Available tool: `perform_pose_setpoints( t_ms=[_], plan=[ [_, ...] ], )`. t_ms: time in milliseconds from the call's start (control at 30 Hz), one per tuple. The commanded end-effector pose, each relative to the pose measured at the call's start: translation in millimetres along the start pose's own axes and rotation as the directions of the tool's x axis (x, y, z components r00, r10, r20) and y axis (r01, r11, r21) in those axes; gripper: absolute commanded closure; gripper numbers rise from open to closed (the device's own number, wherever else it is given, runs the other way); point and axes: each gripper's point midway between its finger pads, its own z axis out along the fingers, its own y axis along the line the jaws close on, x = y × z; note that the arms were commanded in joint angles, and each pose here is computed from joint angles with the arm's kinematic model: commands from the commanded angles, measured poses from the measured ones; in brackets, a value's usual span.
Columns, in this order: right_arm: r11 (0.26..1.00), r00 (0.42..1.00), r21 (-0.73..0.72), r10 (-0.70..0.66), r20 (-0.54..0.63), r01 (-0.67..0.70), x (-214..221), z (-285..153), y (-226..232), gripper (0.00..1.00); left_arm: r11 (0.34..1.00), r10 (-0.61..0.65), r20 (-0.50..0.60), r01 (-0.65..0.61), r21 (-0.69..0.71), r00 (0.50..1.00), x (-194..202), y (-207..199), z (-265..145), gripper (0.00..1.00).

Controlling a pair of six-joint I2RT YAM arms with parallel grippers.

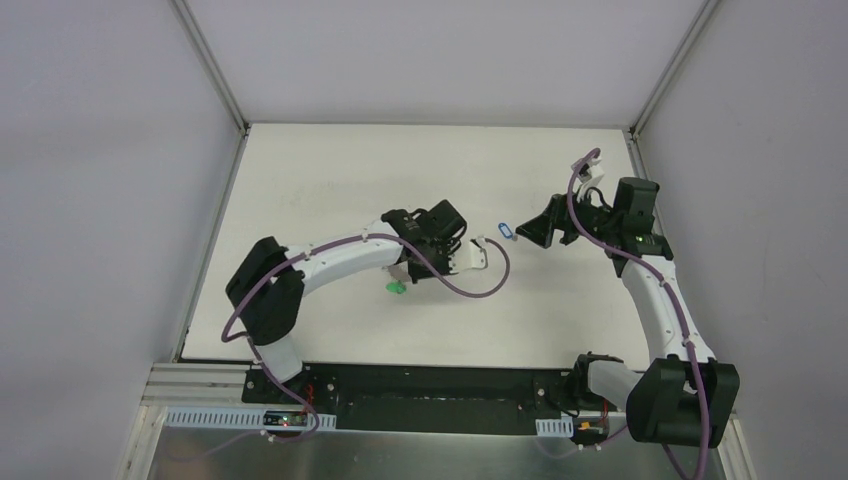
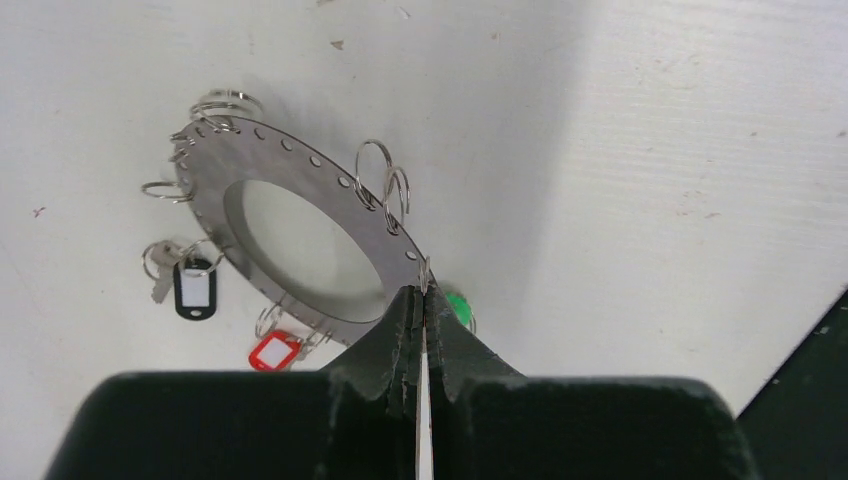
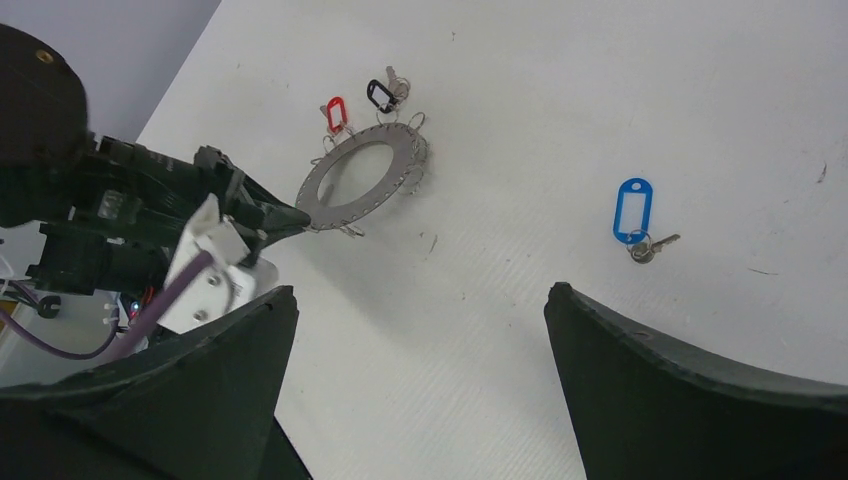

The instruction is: Put the keys on the keyring

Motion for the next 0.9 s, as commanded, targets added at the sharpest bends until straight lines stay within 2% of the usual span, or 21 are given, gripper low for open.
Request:
perform_pose_setpoints(
  t_ms=[0,200,433,567,733,867],
  plan=[
    [0.997,0.998,-0.058,-0.045,0.047,0.048,-17.5,-8.2,18.7,0.02,0.993,-0.097,0.180,0.083,0.085,0.979,-20.6,-8.3,-39.4,1.00],
    [0.981,0.996,-0.173,-0.086,0.031,0.091,-29.6,-8.5,48.1,0.02,0.965,-0.238,0.346,0.181,0.187,0.907,-36.1,-3.3,-81.1,1.00],
    [0.935,0.979,-0.298,-0.203,0.001,0.194,-39.5,2.1,87.2,0.02,0.944,-0.276,0.412,0.164,0.287,0.868,-50.7,-11.2,-120.2,1.00],
    [0.894,0.976,-0.401,-0.218,0.006,0.202,-42.1,10.4,109.4,0.12,0.924,-0.313,0.442,0.162,0.346,0.841,-59.1,-13.4,-144.1,1.00],
    [0.839,0.969,-0.501,-0.247,-0.004,0.212,-32.1,14.6,135.7,0.35,0.921,-0.315,0.504,0.131,0.366,0.804,-70.2,-12.0,-173.0,1.00],
    [0.796,0.965,-0.567,-0.262,-0.008,0.211,-24.2,11.5,156.2,0.44,0.923,-0.295,0.558,0.081,0.375,0.776,-80.9,-12.9,-192.0,1.00]
  ],
)
